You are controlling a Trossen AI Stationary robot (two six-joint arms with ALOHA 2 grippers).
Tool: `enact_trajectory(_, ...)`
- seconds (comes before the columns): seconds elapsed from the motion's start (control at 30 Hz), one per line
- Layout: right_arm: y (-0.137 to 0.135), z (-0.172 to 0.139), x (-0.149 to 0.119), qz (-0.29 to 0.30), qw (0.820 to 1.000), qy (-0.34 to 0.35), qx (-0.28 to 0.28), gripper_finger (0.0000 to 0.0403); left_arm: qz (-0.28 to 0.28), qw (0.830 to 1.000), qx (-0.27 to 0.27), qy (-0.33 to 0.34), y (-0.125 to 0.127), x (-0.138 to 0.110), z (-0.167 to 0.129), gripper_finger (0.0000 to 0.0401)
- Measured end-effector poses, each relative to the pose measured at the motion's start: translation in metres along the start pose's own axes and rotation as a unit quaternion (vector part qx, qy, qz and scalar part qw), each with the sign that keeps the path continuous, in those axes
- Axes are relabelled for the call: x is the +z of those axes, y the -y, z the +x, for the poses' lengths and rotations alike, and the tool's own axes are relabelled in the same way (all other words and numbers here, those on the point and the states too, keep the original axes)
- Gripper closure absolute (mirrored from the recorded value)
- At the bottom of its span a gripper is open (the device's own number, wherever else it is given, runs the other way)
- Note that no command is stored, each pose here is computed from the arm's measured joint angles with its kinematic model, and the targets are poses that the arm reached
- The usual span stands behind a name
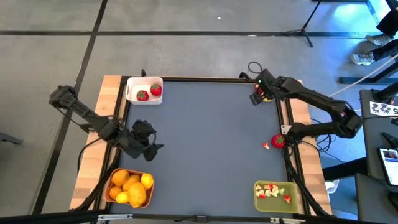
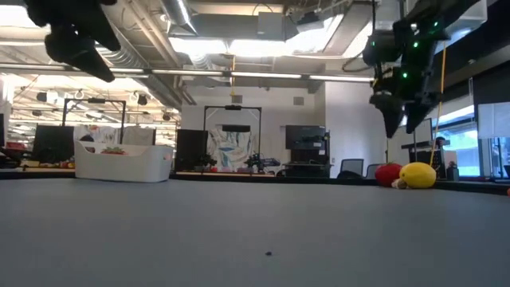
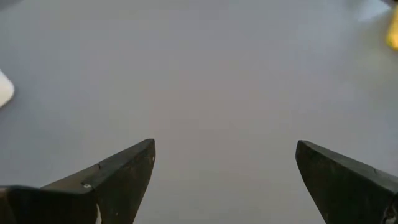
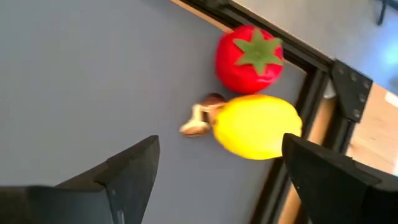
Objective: Sort produce into baskets
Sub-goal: Put the yellow lemon into the orange bin
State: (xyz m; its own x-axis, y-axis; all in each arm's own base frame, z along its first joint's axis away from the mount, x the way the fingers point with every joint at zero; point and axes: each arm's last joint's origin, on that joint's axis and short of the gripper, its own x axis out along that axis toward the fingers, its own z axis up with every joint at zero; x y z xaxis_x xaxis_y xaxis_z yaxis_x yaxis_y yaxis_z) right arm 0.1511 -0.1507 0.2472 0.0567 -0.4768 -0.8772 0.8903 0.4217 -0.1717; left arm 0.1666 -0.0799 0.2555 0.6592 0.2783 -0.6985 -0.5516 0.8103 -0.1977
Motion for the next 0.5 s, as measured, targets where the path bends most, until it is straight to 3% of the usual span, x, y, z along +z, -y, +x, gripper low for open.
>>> enact_trajectory(0.27, 0.025, 0.042, 0.012, 0.0, 0.997, -0.069, -0.033, 0.0068, -0.008, 1.0, 0.022, 0.006, -0.006, 0.008, 0.006, 0.002)
enact_trajectory(0.5, 0.023, 0.064, 0.017, -0.003, 0.995, -0.085, -0.056, 0.0068, -0.014, 0.999, 0.03, 0.008, -0.009, 0.011, 0.009, 0.002)
